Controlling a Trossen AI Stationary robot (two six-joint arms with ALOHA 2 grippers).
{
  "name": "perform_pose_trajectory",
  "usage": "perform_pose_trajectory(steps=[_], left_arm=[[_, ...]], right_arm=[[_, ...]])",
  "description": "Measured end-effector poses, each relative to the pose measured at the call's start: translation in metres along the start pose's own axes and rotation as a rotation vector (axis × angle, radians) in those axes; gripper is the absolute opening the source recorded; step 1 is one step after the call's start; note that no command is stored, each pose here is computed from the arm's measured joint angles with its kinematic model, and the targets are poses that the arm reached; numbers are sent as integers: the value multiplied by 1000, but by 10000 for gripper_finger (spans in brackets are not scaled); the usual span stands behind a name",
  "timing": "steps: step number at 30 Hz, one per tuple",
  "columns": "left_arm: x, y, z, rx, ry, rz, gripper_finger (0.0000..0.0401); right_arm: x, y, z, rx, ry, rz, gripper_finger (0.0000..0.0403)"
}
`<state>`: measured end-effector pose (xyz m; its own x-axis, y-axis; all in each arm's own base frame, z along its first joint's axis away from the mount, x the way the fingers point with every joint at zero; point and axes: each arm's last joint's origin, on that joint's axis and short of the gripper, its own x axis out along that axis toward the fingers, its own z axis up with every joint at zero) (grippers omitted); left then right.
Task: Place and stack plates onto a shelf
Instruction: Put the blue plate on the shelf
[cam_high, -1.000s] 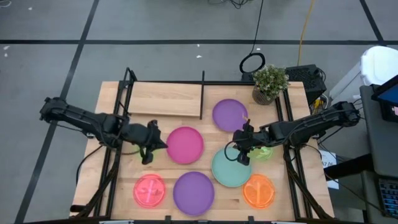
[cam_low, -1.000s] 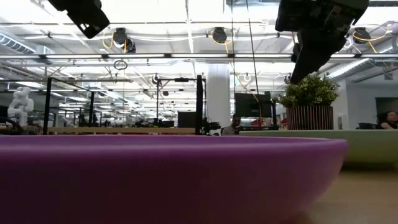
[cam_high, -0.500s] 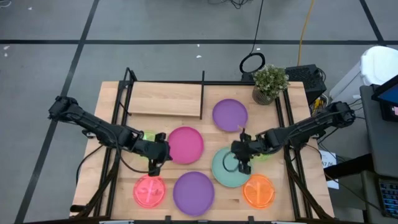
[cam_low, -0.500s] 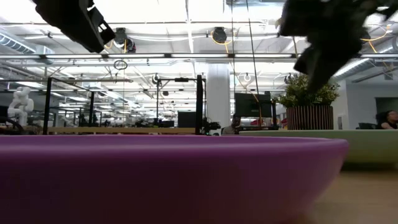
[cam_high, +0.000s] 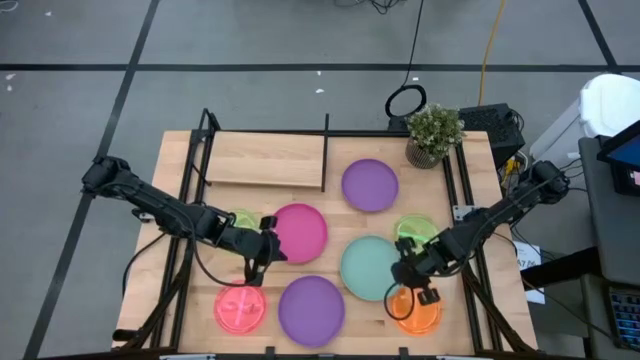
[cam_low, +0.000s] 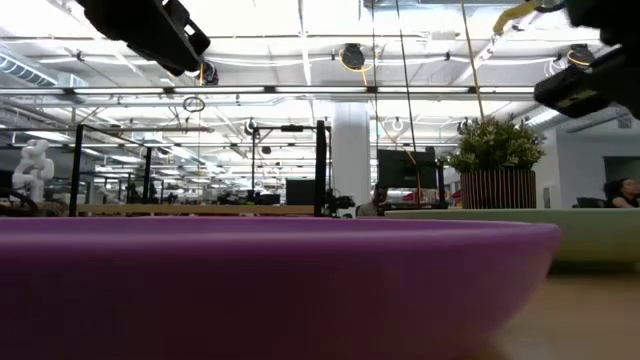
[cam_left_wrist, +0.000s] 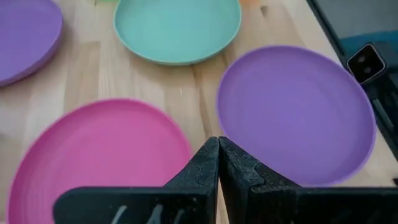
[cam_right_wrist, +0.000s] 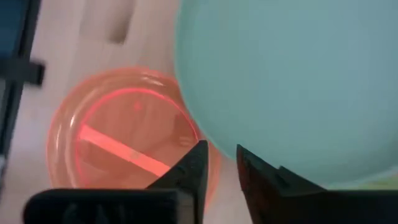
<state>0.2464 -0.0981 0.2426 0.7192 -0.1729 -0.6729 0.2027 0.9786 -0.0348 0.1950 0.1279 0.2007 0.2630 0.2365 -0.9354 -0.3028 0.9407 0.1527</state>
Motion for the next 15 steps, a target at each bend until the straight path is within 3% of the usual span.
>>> perform_pose_trajectory(steps=[6,11,15], left_arm=[[0,0,1,-8,-7,-1,15],[0,0,2,-17,-18,-3,15],[0,0,2,-17,-20,-3,15]], right_arm=[[5,1,-6,-293,19,-1,123],[17,-4,-18,-427,50,-9,138],[21,-8,-23,-494,68,-82,134]])
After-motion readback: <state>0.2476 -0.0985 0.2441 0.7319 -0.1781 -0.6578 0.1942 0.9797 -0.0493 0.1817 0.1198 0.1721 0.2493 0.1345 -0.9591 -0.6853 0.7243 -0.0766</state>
